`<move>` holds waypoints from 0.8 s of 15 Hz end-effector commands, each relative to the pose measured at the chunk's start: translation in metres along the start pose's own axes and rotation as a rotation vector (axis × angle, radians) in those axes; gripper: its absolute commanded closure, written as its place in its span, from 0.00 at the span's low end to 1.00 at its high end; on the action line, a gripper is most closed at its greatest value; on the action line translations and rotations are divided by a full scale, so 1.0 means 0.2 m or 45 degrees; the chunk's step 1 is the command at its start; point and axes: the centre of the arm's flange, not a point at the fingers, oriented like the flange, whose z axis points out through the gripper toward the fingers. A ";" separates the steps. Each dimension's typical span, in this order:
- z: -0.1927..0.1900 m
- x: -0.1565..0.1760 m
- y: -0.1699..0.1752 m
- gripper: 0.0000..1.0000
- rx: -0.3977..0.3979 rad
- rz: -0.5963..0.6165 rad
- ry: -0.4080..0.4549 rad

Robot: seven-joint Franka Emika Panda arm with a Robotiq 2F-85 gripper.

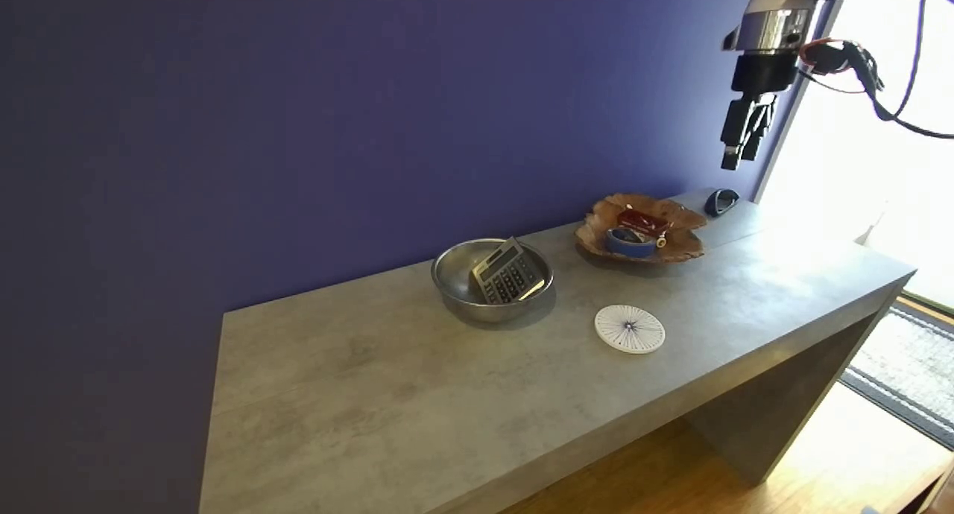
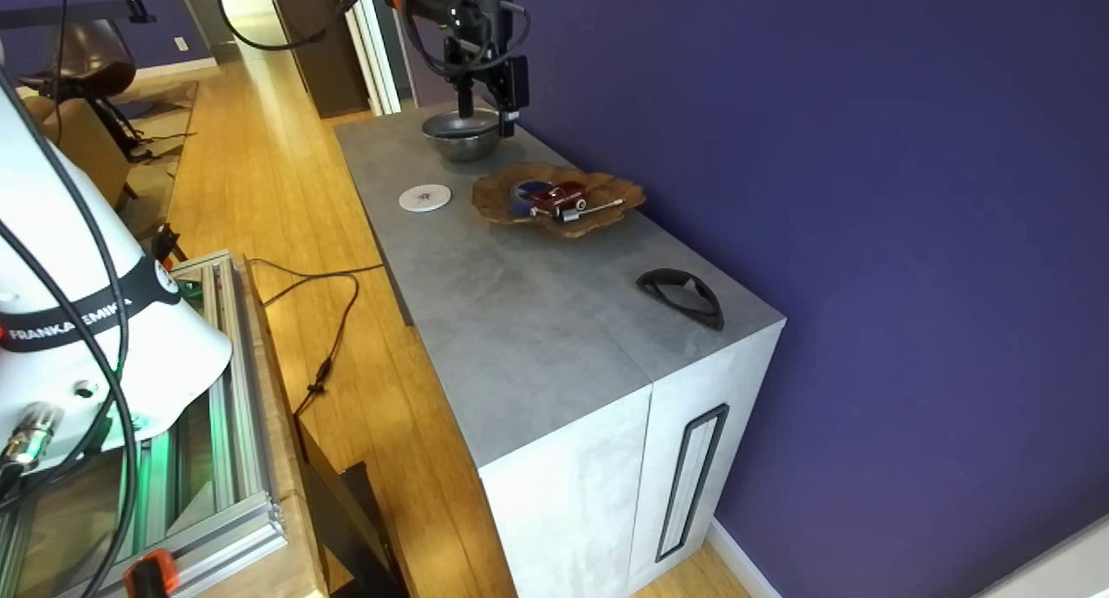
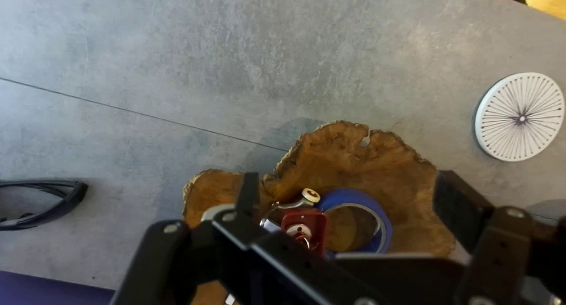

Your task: Remove the cart from the wooden tray

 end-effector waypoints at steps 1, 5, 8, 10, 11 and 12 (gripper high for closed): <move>0.01 0.01 0.00 0.00 0.002 0.002 -0.003; 0.11 0.24 -0.04 0.00 0.012 0.061 0.210; 0.21 0.48 -0.03 0.00 -0.079 0.086 0.409; 0.29 0.59 0.02 0.00 -0.141 0.105 0.434; 0.35 0.62 0.04 0.00 -0.159 0.120 0.406; 0.41 0.64 0.06 0.00 -0.159 0.122 0.330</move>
